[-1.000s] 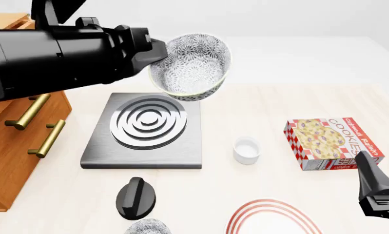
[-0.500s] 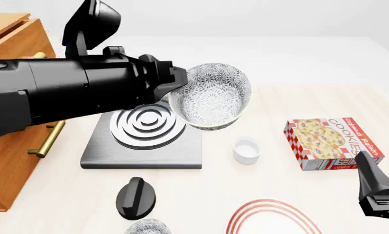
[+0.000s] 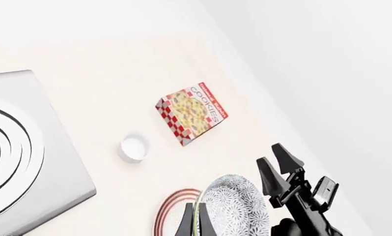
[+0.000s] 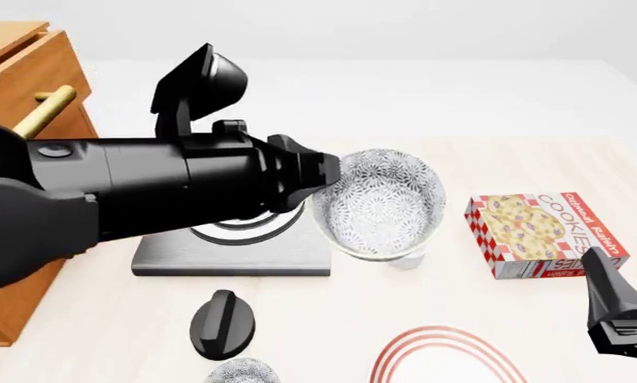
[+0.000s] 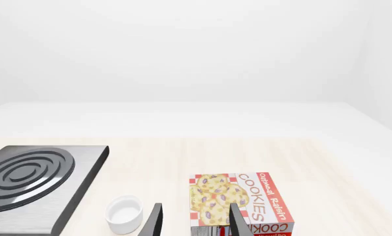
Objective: Pick the akita bowl on the wooden cabinet and place it on the plate.
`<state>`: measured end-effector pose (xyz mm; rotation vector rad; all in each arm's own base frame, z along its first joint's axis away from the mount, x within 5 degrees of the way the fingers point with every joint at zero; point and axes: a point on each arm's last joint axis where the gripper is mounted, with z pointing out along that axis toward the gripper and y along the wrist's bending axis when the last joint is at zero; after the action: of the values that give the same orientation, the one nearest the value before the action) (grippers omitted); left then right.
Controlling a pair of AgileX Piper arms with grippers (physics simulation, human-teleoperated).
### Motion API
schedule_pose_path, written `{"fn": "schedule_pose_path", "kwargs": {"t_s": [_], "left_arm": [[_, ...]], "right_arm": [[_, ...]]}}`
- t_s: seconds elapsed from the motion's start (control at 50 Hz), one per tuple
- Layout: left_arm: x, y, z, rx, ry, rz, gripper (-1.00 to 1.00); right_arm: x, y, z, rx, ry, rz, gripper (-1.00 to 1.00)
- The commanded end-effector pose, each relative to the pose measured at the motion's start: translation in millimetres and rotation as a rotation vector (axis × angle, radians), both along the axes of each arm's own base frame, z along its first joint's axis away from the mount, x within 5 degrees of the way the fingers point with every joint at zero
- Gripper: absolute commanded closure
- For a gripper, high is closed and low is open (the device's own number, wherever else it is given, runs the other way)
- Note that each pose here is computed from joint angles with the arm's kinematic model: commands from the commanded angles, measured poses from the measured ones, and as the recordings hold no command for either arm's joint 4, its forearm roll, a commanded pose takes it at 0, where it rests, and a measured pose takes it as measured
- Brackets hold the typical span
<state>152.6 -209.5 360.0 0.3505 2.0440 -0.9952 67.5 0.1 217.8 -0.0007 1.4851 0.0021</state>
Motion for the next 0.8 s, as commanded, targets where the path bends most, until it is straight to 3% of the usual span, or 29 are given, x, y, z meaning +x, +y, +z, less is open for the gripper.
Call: {"fn": "schedule_pose_path", "kwargs": {"t_s": [0.02, 0.46, 0.8], "left_arm": [[-7.6, -8.7, -7.7, -0.005, 0.030, -0.035, 1.00], [-16.8, -21.5, -31.1, 0.018, 0.082, -0.076, 1.00], [-12.7, -26.8, -53.8, 0.016, 0.129, -0.055, 1.00]], "right_arm": [[0.0, 0.0, 0.0, 0.000, 0.000, 0.000, -1.00], [0.0, 0.0, 0.0, 0.000, 0.000, 0.000, -1.00], [0.0, 0.0, 0.0, 0.000, 0.000, 0.000, -1.00]]}}
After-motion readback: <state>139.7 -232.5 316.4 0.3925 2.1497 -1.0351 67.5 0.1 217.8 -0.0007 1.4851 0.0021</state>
